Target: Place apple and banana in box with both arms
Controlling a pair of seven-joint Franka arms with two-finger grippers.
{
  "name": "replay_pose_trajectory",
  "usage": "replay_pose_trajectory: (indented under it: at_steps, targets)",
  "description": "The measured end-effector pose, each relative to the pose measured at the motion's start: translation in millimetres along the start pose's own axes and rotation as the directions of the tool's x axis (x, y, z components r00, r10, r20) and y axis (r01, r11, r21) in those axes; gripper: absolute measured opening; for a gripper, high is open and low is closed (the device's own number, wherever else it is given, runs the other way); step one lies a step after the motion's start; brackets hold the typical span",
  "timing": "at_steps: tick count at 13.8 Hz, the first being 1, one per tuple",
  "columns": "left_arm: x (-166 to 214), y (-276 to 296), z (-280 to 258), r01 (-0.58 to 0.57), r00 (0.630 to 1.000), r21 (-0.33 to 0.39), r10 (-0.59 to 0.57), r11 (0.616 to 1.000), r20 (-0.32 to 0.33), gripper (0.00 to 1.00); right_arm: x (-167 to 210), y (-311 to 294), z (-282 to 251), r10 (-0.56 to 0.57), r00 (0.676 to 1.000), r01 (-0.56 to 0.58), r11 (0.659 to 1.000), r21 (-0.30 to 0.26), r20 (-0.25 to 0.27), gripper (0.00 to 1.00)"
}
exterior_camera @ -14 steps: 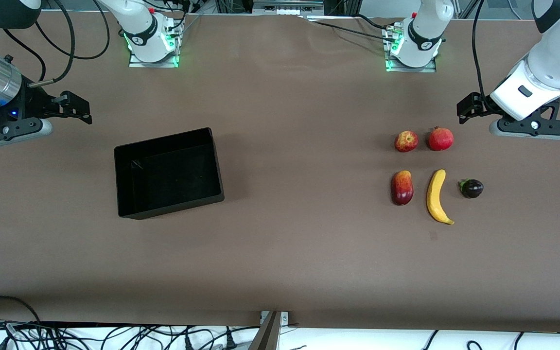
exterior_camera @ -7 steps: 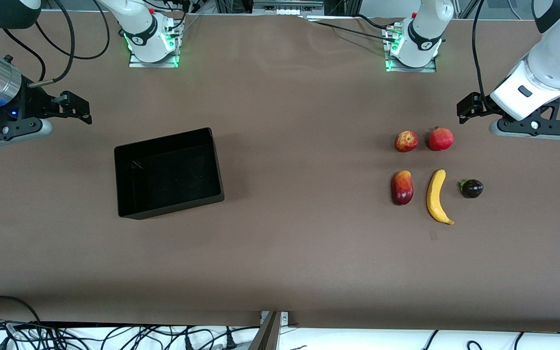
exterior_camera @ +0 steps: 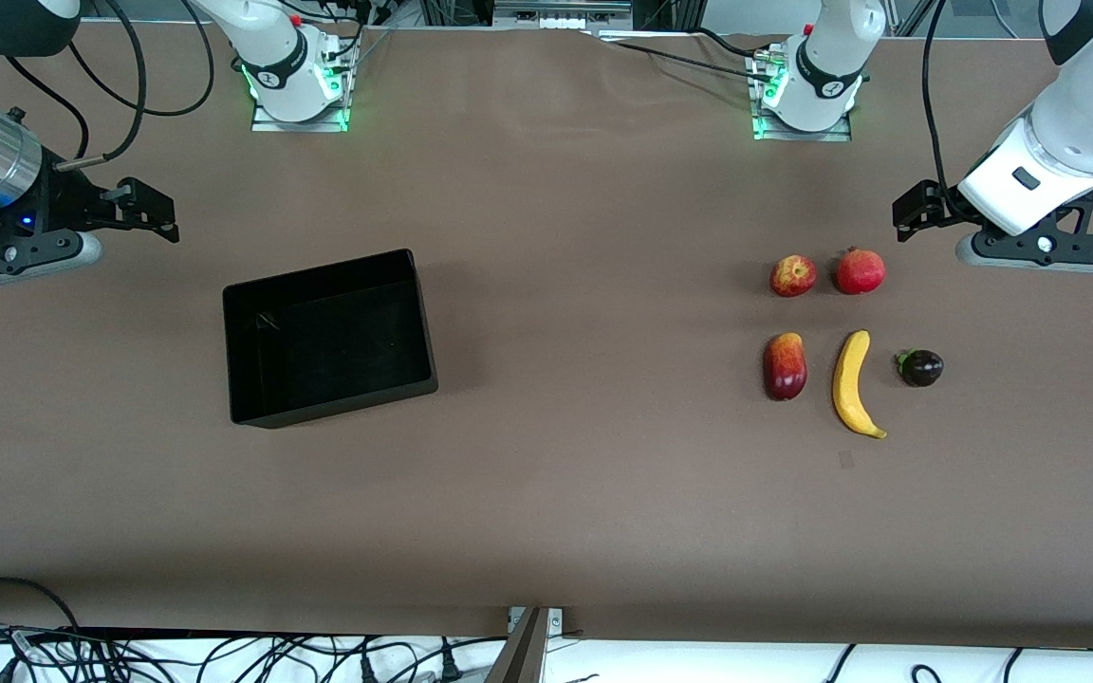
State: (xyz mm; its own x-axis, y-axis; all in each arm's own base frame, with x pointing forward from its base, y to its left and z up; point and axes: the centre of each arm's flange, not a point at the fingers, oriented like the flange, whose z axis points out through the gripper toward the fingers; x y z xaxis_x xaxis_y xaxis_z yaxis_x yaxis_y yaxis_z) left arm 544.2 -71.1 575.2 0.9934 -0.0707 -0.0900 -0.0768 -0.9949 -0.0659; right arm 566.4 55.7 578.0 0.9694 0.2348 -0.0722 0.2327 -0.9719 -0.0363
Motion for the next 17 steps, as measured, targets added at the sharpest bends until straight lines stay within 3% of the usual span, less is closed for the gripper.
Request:
replay_pose_trajectory:
  at_steps: [6, 17]
  targets:
    - [-1.0, 3.3, 6.0, -0.007, 0.999, 0.002, 0.006, 1.000, 0.034, 1.00, -0.1, 0.7, 0.0, 0.001, 1.000, -0.001, 1.000, 0.000, 0.000, 1.00]
    - [-0.1, 3.4, 7.8, -0.007, 0.999, 0.002, 0.007, 1.000, 0.037, 1.00, -1.0, 6.8, -0.2, 0.012, 1.000, -0.012, 1.000, -0.001, 0.000, 1.00]
